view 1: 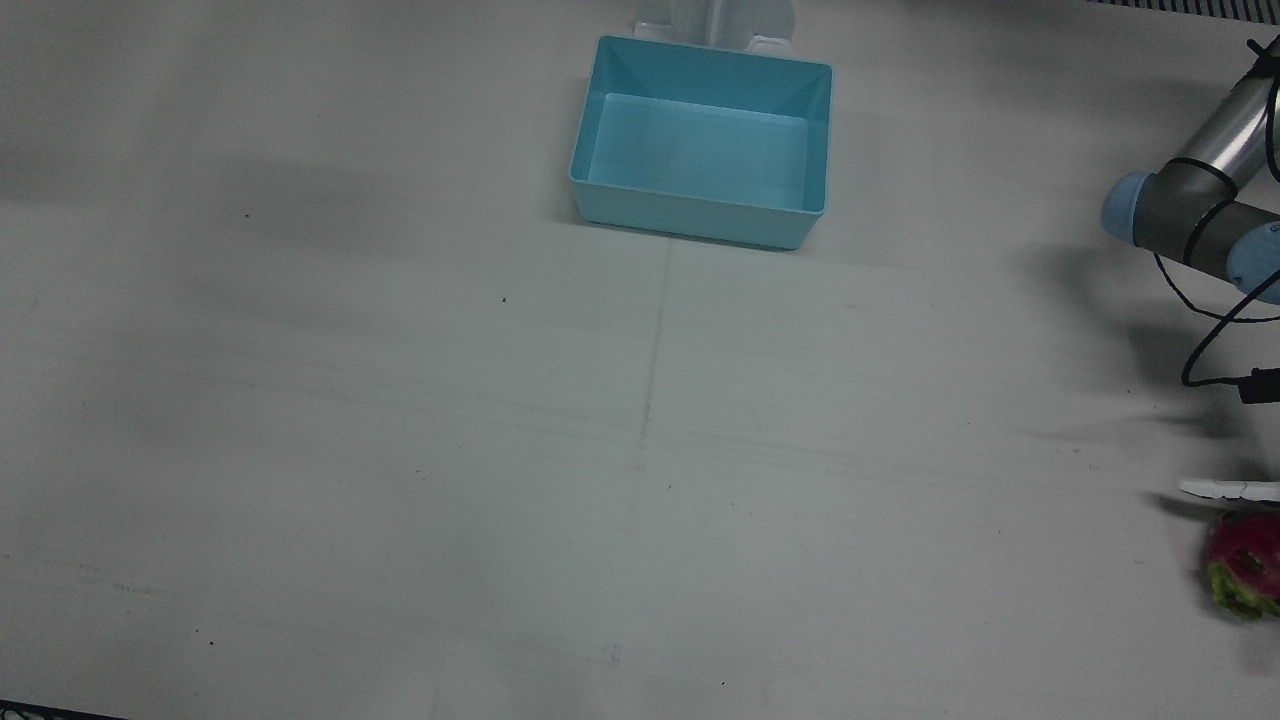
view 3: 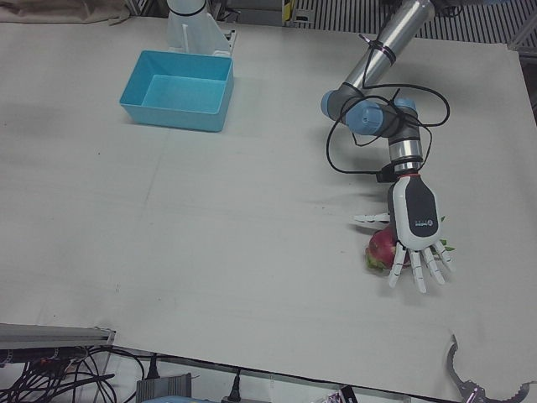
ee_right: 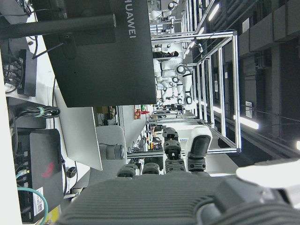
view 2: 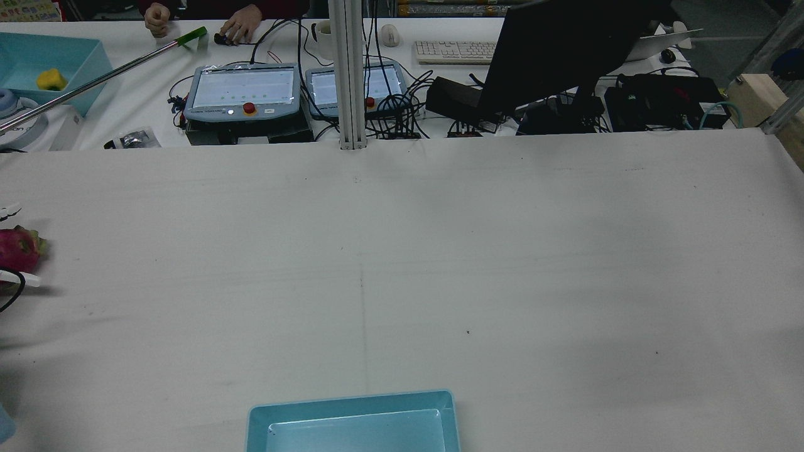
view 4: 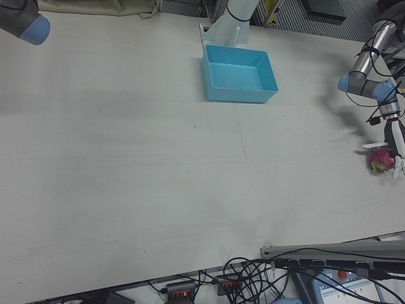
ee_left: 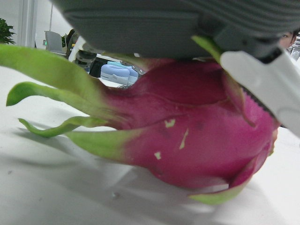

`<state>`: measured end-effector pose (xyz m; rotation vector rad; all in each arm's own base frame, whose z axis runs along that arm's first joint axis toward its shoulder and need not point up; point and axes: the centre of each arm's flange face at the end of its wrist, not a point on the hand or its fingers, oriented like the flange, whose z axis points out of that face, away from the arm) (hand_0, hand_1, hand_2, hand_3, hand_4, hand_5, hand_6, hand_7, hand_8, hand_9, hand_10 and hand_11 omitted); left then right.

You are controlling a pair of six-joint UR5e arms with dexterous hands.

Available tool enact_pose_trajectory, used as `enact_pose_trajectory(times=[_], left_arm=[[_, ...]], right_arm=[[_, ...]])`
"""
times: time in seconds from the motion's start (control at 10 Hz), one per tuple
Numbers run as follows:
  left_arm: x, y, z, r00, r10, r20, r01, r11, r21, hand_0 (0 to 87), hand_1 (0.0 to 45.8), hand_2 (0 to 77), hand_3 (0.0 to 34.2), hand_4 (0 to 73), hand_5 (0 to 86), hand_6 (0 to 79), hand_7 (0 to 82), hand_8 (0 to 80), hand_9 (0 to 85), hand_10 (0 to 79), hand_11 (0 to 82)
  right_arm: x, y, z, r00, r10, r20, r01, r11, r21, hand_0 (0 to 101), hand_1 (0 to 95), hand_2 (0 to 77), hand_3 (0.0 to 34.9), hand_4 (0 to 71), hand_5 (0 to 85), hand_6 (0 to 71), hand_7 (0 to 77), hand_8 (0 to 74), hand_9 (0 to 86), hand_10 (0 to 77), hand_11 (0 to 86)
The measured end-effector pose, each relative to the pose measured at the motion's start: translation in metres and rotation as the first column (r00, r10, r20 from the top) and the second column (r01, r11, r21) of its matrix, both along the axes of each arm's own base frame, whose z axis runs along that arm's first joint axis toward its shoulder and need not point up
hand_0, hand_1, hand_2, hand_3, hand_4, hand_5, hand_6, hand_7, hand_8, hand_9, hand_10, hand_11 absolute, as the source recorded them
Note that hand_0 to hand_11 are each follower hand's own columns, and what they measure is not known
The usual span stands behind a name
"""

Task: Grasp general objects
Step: 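Close the left hand fingers around the pink dragon fruit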

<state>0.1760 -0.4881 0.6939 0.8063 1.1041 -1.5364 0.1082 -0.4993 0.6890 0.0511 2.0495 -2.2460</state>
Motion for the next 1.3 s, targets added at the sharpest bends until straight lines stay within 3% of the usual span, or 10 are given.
enact_pose_trajectory(times=[0.2, 0.3, 0.4, 0.5, 0.6, 0.7, 0.8, 0.9, 1.1, 1.3], left_arm=[[0.000, 0.001, 0.003, 1.000, 0.000, 0.006, 0.000, 1.000, -0.005, 50.1, 0.0, 1.6, 29.9, 3.8, 12.5, 0.0, 2.2, 1.1, 0.5, 1.6, 12.5], [0.000, 0.001, 0.003, 1.000, 0.000, 0.007, 0.000, 1.000, -0.006, 50.1, 0.0, 1.1, 28.3, 3.8, 17.5, 0.5, 12.5, 1.1, 0.5, 2.2, 19.1], [0.000, 0.001, 0.004, 1.000, -0.001, 0.008, 0.001, 1.000, -0.006, 48.3, 0.0, 1.6, 22.8, 4.4, 27.3, 12.0, 21.3, 8.7, 0.5, 14.2, 34.9], [0.000, 0.001, 0.004, 1.000, -0.001, 0.009, 0.001, 1.000, -0.006, 48.1, 0.0, 2.7, 19.6, 8.7, 31.6, 22.9, 26.7, 13.6, 0.5, 13.6, 47.5], [0.002, 0.001, 0.005, 1.000, 0.001, 0.012, -0.001, 1.000, -0.009, 46.2, 0.0, 15.8, 16.1, 12.5, 33.8, 30.0, 31.1, 21.8, 0.5, 13.1, 59.5], [0.004, 0.000, 0.007, 1.000, 0.004, 0.016, -0.003, 1.000, -0.011, 46.2, 0.0, 15.8, 16.1, 12.5, 33.8, 30.0, 31.1, 21.8, 0.5, 13.1, 59.5], [0.006, -0.001, 0.008, 1.000, 0.004, 0.019, -0.004, 1.000, -0.012, 44.3, 0.0, 26.2, 12.1, 16.4, 36.5, 36.0, 33.8, 32.7, 0.5, 12.0, 68.2], [0.007, -0.002, 0.008, 1.000, 0.002, 0.021, -0.002, 1.000, -0.013, 40.8, 0.0, 38.2, 4.5, 20.2, 38.2, 42.5, 36.0, 50.7, 19.1, 12.0, 74.2], [0.004, -0.003, 0.000, 0.999, -0.027, 0.027, 0.027, 1.000, -0.002, 34.1, 0.0, 42.0, 1.0, 25.1, 38.7, 50.7, 36.0, 62.7, 31.1, 13.6, 75.8], [0.001, -0.005, -0.031, 0.998, -0.057, 0.001, 0.057, 0.998, 0.037, 28.7, 0.0, 43.1, 0.0, 26.2, 38.7, 52.9, 36.0, 65.4, 32.7, 13.6, 73.6]], right_arm=[[0.000, 0.000, 0.000, 1.000, 0.000, 0.000, 0.000, 1.0000, 0.000, 0, 6.0, 1.6, 0.0, 0.0, 74.2, 0.0, 0.0, 0.0, 1.1, 0.0, 1.1], [0.000, 0.000, 0.000, 1.000, 0.000, 0.000, 0.000, 1.0000, 0.000, 0, 6.0, 1.6, 0.0, 0.0, 74.2, 0.0, 0.0, 0.0, 1.6, 0.0, 1.1], [0.000, 0.000, 0.000, 1.000, 0.000, 0.000, 0.000, 1.0000, 0.000, 0, 6.0, 1.6, 0.0, 0.0, 74.2, 0.0, 0.0, 0.0, 1.6, 0.0, 1.1], [0.000, 0.000, 0.000, 1.000, 0.000, 0.000, 0.000, 1.0000, 0.000, 0, 6.0, 1.6, 0.0, 0.0, 74.2, 0.0, 0.0, 0.0, 1.6, 0.0, 1.1], [0.000, 0.000, 0.000, 1.000, 0.000, 0.000, 0.000, 1.0000, 0.000, 0, 6.0, 1.6, 0.0, 0.0, 74.2, 0.0, 0.0, 0.0, 1.1, 0.0, 1.1], [0.000, 0.000, 0.000, 1.000, 0.000, 0.000, 0.000, 1.0000, 0.000, 0, 6.0, 1.6, 0.0, 0.0, 74.2, 0.0, 0.0, 0.0, 1.6, 0.0, 1.1], [0.000, 0.000, 0.000, 1.000, 0.000, 0.000, 0.000, 1.0000, 0.000, 0, 6.0, 1.6, 0.0, 0.0, 74.2, 0.0, 0.0, 0.0, 1.6, 0.0, 1.1], [0.000, 0.000, 0.000, 1.000, 0.000, 0.000, 0.000, 1.0000, 0.000, 0, 6.0, 1.6, 0.0, 0.0, 74.2, 0.0, 0.0, 0.0, 1.6, 0.0, 1.1], [0.000, 0.000, 0.000, 1.000, 0.000, 0.000, 0.000, 1.0000, 0.000, 0, 6.0, 1.6, 0.0, 0.0, 74.2, 0.0, 0.0, 0.0, 1.6, 0.0, 1.1], [0.000, 0.000, 0.000, 1.000, 0.001, 0.000, -0.001, 1.0000, 0.000, 0, 6.0, 1.6, 0.0, 0.0, 74.2, 0.0, 0.0, 0.0, 1.6, 0.0, 1.1]])
